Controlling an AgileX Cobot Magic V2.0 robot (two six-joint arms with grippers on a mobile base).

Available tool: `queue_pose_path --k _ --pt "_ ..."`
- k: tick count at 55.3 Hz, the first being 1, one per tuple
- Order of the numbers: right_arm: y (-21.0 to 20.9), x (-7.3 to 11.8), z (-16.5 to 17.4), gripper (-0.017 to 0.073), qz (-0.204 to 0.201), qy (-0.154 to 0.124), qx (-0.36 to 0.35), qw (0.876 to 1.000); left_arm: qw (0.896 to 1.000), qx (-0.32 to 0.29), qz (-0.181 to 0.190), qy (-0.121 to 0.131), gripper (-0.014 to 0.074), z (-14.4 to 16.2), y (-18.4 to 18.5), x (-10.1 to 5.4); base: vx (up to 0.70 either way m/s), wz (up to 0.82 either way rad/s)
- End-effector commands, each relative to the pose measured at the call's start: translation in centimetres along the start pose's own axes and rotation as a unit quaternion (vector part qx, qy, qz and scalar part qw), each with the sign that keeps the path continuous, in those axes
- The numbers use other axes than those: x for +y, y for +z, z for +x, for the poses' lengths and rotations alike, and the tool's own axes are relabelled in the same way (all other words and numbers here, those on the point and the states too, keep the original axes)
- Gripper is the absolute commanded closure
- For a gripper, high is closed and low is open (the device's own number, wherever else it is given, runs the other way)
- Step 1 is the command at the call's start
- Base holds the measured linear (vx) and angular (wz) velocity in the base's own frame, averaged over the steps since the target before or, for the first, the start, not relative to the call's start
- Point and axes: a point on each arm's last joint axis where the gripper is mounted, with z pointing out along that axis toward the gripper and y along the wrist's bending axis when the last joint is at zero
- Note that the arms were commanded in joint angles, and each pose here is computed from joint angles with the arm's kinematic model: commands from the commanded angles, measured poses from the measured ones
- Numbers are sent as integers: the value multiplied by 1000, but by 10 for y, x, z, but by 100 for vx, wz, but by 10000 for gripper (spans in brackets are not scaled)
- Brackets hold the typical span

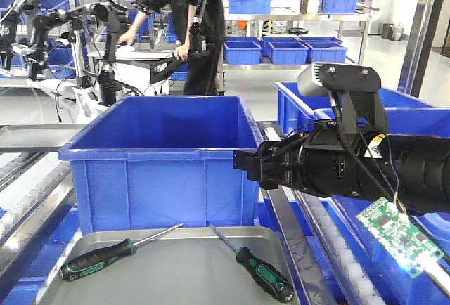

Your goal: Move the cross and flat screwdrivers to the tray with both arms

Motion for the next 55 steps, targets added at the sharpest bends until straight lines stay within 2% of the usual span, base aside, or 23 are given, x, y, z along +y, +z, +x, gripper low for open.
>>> queue_pose_path --k 1,3,11,21,30,55 --pt "-16 2 -22 -2 2 0 -70 998 995 -100 -21 3 547 15 -22 5 0 0" --pt "-16 2 -22 -2 2 0 -70 998 995 -99 -30 5 601 33 -27 8 0 0" --pt "-16 2 -22 -2 2 0 -70 998 990 -112 -78 -26 600 85 -47 17 0 1" --pt "-16 2 -22 -2 2 0 -70 998 981 -152 -116 -24 599 127 -60 21 0 1" --pt "-15 2 -21 -2 1 2 -63 998 985 -124 -117 -27 599 130 -58 22 0 0" --pt "-15 2 -19 -2 0 2 -55 998 985 -121 -117 -28 599 131 -58 22 0 0"
